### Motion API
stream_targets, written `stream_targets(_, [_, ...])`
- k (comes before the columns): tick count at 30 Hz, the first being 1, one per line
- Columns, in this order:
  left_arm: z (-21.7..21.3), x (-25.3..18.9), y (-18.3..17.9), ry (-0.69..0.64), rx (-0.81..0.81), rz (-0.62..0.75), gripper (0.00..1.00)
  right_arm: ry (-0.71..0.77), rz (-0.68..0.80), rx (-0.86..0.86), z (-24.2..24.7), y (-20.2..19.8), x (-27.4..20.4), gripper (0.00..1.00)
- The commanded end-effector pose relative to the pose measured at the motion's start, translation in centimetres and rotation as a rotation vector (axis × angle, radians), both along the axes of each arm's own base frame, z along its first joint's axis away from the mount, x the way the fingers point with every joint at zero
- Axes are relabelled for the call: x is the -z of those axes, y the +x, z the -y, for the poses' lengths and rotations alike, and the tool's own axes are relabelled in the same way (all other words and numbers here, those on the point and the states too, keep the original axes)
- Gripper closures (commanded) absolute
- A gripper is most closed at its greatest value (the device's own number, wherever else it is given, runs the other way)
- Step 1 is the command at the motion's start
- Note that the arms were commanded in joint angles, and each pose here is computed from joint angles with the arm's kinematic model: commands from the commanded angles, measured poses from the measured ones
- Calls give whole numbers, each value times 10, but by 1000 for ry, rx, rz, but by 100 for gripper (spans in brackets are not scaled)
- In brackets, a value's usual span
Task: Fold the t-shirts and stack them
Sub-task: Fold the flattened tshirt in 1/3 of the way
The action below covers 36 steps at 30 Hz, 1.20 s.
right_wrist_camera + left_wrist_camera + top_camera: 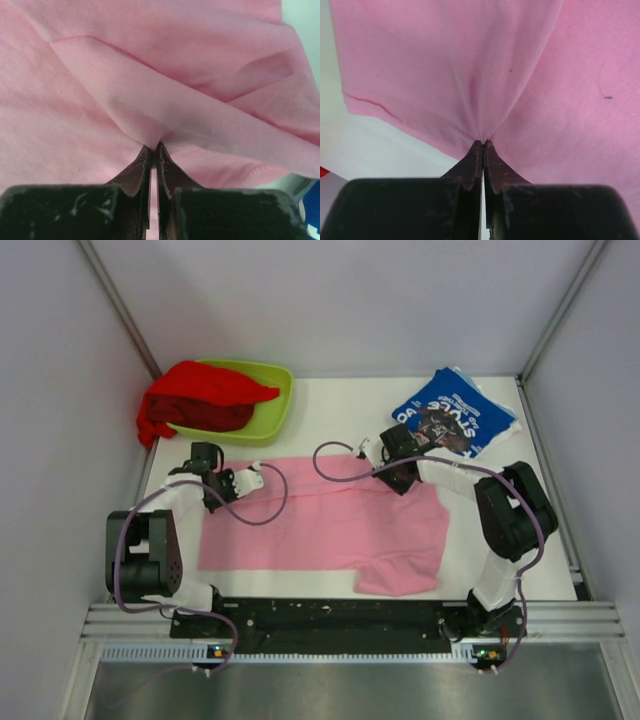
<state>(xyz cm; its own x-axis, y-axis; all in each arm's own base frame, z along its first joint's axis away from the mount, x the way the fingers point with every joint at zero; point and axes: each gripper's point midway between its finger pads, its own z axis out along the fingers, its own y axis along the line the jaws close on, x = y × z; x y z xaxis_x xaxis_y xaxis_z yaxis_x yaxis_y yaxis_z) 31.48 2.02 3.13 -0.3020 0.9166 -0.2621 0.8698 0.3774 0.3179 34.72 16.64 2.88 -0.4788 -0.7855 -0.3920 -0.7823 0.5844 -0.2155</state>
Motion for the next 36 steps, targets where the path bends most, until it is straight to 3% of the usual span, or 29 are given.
stream_targets(1, [-3, -28, 21, 8, -19, 93, 100, 48, 101, 0, -10, 12, -53, 100])
stream_targets(10, [-17, -50, 46, 59, -75, 225, 100, 68, 52, 6, -12, -14, -87, 100])
stream_targets(19, [-22, -52, 54, 98, -63, 241, 100, 207, -249, -96, -49, -87, -70, 100])
stream_targets(23, [-25, -49, 56, 116, -64, 232, 100, 298, -314, -110, -68, -93, -75, 100])
stream_targets(33, [-25, -42, 51, 122, -57, 188, 100, 415, -293, -185, -110, -62, -87, 100])
stream_targets(34, [-25, -41, 48, 124, -49, 175, 92, 422, -294, -187, -114, -58, -87, 98])
stream_targets(36, [-22, -37, 42, 120, -28, 144, 58, 424, -295, -180, -119, -50, -81, 89])
